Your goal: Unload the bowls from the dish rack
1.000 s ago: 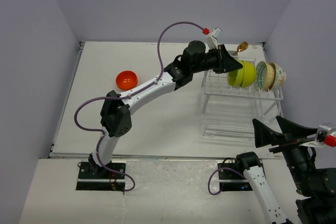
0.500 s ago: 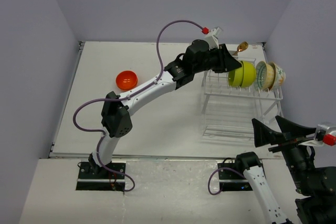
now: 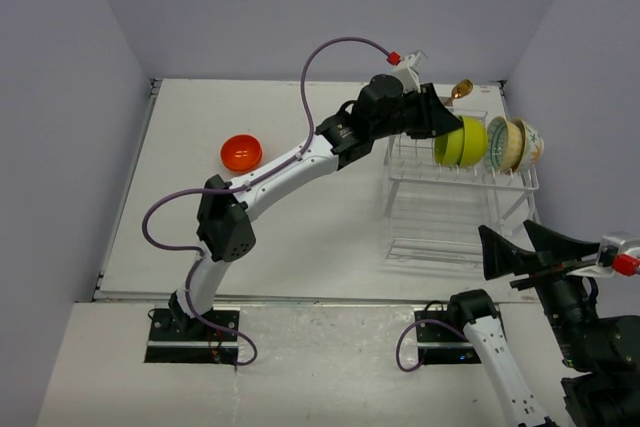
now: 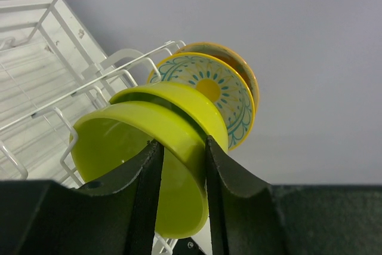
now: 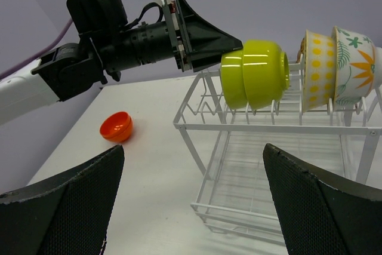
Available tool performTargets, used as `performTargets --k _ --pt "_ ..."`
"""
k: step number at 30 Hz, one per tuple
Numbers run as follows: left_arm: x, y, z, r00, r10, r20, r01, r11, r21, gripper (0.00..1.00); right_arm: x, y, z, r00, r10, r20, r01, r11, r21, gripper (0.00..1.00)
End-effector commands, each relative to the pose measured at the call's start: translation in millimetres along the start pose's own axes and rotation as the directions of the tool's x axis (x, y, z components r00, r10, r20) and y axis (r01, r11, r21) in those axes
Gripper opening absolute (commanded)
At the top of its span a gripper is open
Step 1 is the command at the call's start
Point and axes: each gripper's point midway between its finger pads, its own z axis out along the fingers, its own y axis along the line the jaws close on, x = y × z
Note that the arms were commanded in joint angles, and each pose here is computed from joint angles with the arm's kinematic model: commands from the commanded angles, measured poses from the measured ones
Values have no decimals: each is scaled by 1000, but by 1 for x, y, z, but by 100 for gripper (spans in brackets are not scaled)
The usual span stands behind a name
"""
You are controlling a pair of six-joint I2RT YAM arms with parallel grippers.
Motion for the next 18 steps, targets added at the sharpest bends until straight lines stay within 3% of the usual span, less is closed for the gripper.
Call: performTargets --k 1,7,11,18 --pt "20 33 8 998 24 -49 -29 994 -103 35 -1 1 0 1000 -16 10 16 1000 -13 99" --pt "24 31 9 998 7 -62 -12 996 -88 32 -2 1 -1 1000 -18 15 18 1000 -13 99" --pt "26 28 7 998 -9 -58 5 997 -71 17 -1 1 -1 1000 -18 13 18 1000 -13 99" --pt "24 22 -6 999 -49 -16 48 998 -37 0 0 0 -1 1000 -19 13 19 1000 -13 99"
